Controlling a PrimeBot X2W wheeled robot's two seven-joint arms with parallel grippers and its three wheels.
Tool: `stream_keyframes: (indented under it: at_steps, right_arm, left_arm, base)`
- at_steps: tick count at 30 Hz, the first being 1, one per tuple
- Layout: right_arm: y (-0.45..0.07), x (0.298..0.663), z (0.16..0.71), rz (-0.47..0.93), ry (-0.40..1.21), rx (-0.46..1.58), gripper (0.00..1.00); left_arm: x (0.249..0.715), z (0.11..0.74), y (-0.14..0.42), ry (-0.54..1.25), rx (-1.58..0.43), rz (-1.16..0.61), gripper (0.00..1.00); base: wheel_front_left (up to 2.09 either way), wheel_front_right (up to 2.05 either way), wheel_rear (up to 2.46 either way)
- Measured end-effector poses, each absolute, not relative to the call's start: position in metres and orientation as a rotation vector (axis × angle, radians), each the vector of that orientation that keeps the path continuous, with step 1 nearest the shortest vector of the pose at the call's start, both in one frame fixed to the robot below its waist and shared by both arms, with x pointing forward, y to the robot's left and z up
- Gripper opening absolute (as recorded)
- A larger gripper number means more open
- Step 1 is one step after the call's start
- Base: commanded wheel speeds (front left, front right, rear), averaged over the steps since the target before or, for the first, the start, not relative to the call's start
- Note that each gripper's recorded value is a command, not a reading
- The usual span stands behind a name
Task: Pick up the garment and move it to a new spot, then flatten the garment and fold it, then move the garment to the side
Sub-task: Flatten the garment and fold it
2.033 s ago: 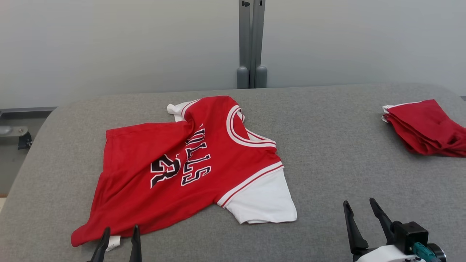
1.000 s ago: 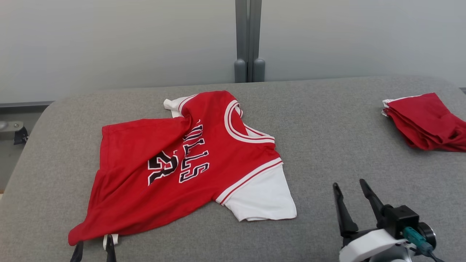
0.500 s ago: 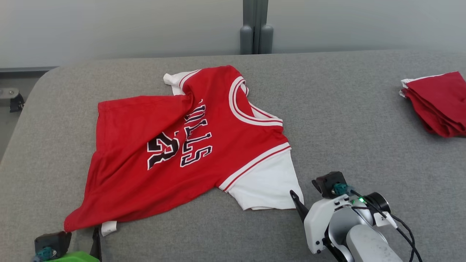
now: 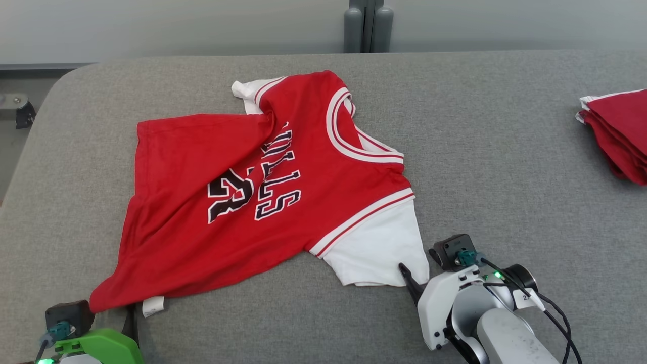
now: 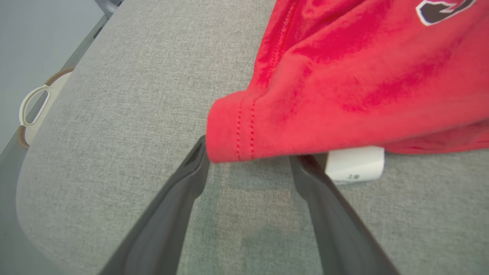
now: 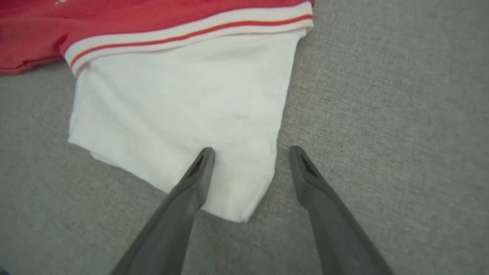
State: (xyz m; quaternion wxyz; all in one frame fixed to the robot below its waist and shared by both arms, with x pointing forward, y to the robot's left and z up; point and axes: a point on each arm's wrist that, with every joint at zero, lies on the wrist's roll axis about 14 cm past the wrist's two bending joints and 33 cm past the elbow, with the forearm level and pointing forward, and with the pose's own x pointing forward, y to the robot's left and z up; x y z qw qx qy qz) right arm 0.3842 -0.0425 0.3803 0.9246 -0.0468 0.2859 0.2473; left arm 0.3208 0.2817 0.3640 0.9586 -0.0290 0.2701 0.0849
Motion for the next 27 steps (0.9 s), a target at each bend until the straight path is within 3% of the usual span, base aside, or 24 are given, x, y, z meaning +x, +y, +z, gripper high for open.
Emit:
stream_keyframes:
  at_steps: [9, 10, 11, 12, 13, 20, 27]
  right_arm:
    - [-0.034, 0.387, 0.375, 0.531, 0.612, -0.073, 1.00]
    - [-0.034, 0.387, 0.374, 0.534, 0.619, -0.069, 1.00]
    - [-0.033, 0.387, 0.373, 0.535, 0.627, -0.061, 0.31]
    - [-0.032, 0.387, 0.373, 0.538, 0.632, -0.048, 0.00]
    - [-0.031, 0.387, 0.373, 0.539, 0.634, -0.035, 0.00]
    - [-0.031, 0.399, 0.401, 0.492, 0.551, 0.169, 0.00]
    - [-0.051, 0.428, 0.499, 0.438, 0.279, 0.360, 0.00]
  left_arm:
    - [0.342, 0.365, 0.275, 0.519, -0.036, 0.123, 1.00]
    - [0.346, 0.367, 0.272, 0.506, -0.031, 0.112, 0.90]
    - [0.349, 0.369, 0.270, 0.495, -0.028, 0.104, 0.49]
    - [0.352, 0.371, 0.267, 0.482, -0.025, 0.090, 0.42]
    - [0.355, 0.373, 0.265, 0.469, -0.022, 0.080, 0.00]
    - [0.368, 0.397, 0.254, 0.386, -0.044, 0.034, 0.00]
    - [0.364, 0.442, 0.222, 0.319, -0.166, -0.068, 0.00]
  base:
    - [0.00, 0.00, 0.00]
    - [0.00, 0.00, 0.00]
    - [0.00, 0.00, 0.00]
    - [0.00, 0.00, 0.00]
    - [0.00, 0.00, 0.00]
    - [0.00, 0.00, 0.00]
    - [0.00, 0.00, 0.00]
